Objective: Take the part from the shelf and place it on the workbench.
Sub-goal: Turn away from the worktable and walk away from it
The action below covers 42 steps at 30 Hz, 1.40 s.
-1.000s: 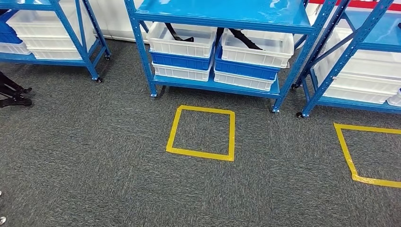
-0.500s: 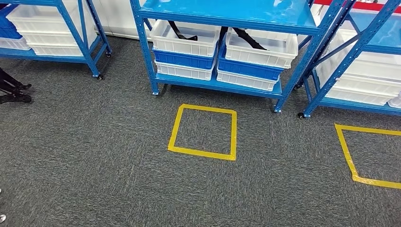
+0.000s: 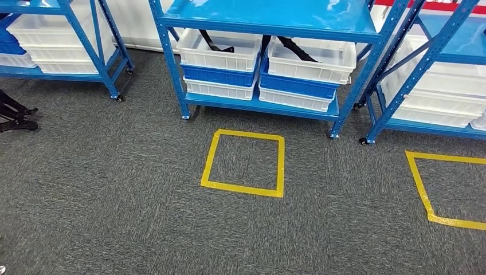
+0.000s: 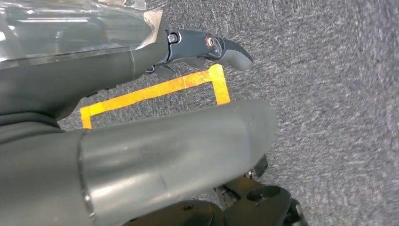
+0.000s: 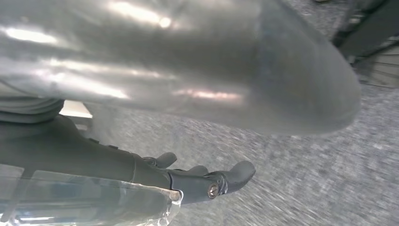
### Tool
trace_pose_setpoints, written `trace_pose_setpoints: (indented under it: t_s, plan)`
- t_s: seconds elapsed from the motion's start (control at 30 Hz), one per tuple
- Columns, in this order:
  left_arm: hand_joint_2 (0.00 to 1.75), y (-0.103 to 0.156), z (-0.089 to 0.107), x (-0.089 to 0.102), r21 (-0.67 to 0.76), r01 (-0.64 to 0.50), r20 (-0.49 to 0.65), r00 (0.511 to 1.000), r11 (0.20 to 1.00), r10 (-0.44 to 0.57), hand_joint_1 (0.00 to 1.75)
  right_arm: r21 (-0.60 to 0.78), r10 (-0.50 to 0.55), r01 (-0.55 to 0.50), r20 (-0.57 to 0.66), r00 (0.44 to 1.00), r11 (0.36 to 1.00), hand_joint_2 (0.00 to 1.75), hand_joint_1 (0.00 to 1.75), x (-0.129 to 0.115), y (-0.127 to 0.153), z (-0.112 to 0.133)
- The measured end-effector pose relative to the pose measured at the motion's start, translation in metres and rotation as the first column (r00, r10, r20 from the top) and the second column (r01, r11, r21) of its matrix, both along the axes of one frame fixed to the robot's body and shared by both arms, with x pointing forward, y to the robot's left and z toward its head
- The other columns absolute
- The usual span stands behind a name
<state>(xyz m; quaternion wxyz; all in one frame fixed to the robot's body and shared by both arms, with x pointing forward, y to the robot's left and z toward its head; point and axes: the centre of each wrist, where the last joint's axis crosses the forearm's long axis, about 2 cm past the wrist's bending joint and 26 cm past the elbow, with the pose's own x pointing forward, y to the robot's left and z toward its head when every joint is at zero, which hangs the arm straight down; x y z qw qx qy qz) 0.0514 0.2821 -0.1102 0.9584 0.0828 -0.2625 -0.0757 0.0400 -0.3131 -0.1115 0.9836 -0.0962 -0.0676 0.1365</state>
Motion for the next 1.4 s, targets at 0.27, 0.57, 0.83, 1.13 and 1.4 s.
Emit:
trace_pose_setpoints:
  t_s: [0.27,0.57,0.83,1.13,1.4]
  plan:
    - [0.0,-0.002,0.0,0.003,-0.003,0.001,0.006,1.0,1.0,-0.001,0.0,0.0,0.0,0.0,0.001,1.0,1.0,0.0,0.0,0.001,0.0,0.0]
    - [0.0,0.0,0.0,-0.002,0.01,-0.005,-0.018,1.0,1.0,0.006,0.0,0.0,0.011,-0.011,-0.008,1.0,1.0,0.0,0.0,0.0,0.002,0.0]
    - [0.0,-0.005,0.0,-0.002,0.019,-0.027,-0.012,1.0,0.999,0.027,0.0,-0.007,0.023,-0.023,-0.011,1.0,1.0,0.0,0.0,0.001,-0.001,0.0]
    - [0.0,-0.009,0.0,-0.004,0.012,-0.042,-0.013,0.999,0.999,0.042,0.0,-0.013,0.038,-0.038,-0.015,0.999,0.999,0.0,0.0,-0.002,-0.004,0.0]
    - [0.0,-0.01,0.0,-0.004,0.01,-0.044,-0.013,0.999,0.999,0.045,0.0,-0.013,0.041,-0.041,-0.014,0.999,0.999,0.0,0.0,-0.001,-0.006,0.0]
